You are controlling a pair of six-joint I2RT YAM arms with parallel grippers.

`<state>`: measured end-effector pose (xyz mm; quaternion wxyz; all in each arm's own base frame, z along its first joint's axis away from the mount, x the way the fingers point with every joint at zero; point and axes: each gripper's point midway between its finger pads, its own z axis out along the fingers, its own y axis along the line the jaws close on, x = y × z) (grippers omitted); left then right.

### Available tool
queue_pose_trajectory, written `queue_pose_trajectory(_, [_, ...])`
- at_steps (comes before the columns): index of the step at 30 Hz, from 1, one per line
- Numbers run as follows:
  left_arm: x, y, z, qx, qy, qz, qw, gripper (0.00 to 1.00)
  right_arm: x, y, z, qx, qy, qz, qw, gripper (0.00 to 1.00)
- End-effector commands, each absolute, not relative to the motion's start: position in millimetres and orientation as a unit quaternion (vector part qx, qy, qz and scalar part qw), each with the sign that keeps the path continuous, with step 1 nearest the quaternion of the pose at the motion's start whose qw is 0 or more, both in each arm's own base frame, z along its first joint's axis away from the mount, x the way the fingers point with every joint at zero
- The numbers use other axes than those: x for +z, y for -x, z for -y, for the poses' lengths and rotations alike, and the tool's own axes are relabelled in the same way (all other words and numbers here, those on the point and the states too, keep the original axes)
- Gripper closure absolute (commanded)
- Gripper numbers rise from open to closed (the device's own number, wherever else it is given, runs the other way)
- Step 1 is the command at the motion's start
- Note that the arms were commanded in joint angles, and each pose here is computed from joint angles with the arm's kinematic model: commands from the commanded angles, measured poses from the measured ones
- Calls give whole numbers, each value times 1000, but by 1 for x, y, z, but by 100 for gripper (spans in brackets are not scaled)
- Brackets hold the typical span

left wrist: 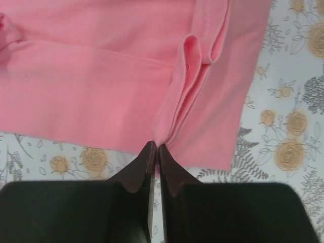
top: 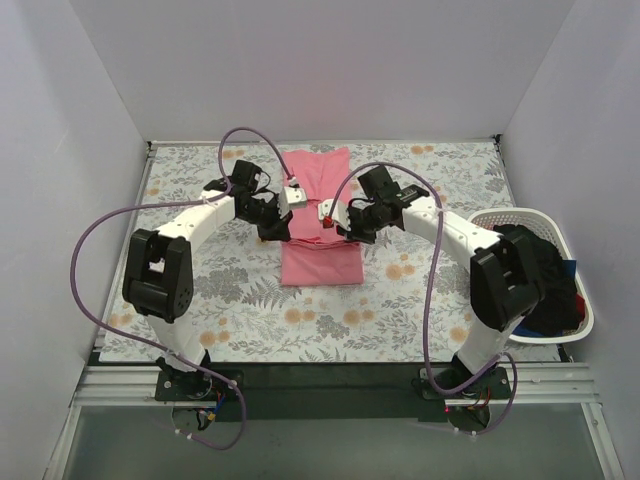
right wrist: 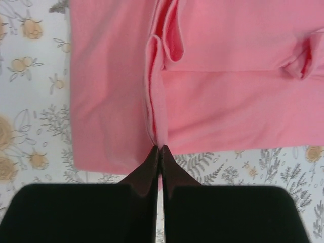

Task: Fold and stack the t-shirts
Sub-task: Fold the tshirt

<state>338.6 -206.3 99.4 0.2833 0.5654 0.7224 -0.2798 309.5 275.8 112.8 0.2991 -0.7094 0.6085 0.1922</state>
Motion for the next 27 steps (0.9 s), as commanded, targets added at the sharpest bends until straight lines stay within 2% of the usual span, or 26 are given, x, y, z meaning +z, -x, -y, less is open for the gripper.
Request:
queue_pose_trajectory(1, [120,-376,205,-263,-574,-702,331,100,129,-341,-288,186,721,-576,337,99])
queue_pose_trajectory(11, [104,-433,197,-243,-555,-719,342,100,119,-405,-289,174,707,-588,352,99])
queue_pose_trajectory(27, [77,-472,188,-205,-538,-739,350,100,97,-442,-289,156,697,-604,355,99])
